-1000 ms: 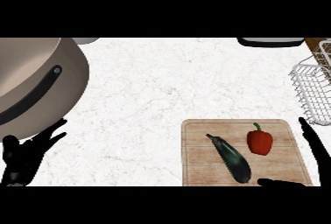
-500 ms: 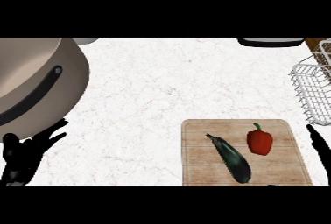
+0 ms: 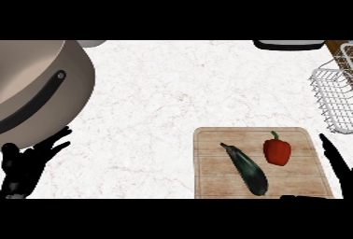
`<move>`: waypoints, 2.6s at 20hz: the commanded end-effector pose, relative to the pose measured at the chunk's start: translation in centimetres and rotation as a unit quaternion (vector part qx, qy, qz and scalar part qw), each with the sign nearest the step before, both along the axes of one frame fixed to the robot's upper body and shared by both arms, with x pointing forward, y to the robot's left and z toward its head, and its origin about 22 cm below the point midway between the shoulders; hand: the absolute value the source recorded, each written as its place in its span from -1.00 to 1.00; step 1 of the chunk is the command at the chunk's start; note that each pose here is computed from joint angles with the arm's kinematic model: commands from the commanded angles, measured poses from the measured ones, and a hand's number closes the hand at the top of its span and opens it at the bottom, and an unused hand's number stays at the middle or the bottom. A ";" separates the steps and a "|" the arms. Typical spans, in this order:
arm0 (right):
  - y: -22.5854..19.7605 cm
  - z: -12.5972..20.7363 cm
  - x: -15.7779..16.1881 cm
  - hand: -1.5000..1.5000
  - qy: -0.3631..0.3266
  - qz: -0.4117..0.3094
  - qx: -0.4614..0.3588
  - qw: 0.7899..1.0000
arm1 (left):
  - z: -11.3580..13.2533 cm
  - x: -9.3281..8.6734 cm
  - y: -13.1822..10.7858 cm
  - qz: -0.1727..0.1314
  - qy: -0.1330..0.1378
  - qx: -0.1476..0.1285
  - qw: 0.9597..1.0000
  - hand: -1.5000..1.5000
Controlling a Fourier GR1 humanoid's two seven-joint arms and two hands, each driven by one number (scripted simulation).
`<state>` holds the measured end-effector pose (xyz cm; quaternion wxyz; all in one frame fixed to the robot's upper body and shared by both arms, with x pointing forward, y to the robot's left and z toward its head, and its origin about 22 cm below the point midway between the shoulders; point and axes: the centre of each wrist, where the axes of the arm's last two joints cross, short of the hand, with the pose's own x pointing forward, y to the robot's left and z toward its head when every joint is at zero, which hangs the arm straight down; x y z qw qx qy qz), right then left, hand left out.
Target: Pick the bell pepper from the cutting board and place it in the tiered basket
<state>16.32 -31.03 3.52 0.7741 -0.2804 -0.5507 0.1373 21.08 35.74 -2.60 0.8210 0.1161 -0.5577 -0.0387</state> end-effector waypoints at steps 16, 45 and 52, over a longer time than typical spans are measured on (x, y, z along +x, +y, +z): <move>2.7 -1.3 3.5 -1.00 -0.023 0.000 0.007 1.000 | -0.2 1.9 0.8 0.017 -0.008 0.011 1.000 0.00; 4.2 -4.8 6.4 1.00 -0.138 -0.014 -0.004 0.990 | -0.8 -0.5 0.2 0.018 -0.011 0.013 1.000 0.00; 10.5 -3.7 2.3 1.00 -0.026 0.168 -0.195 0.966 | 0.9 0.1 0.1 0.012 -0.007 0.010 1.000 0.00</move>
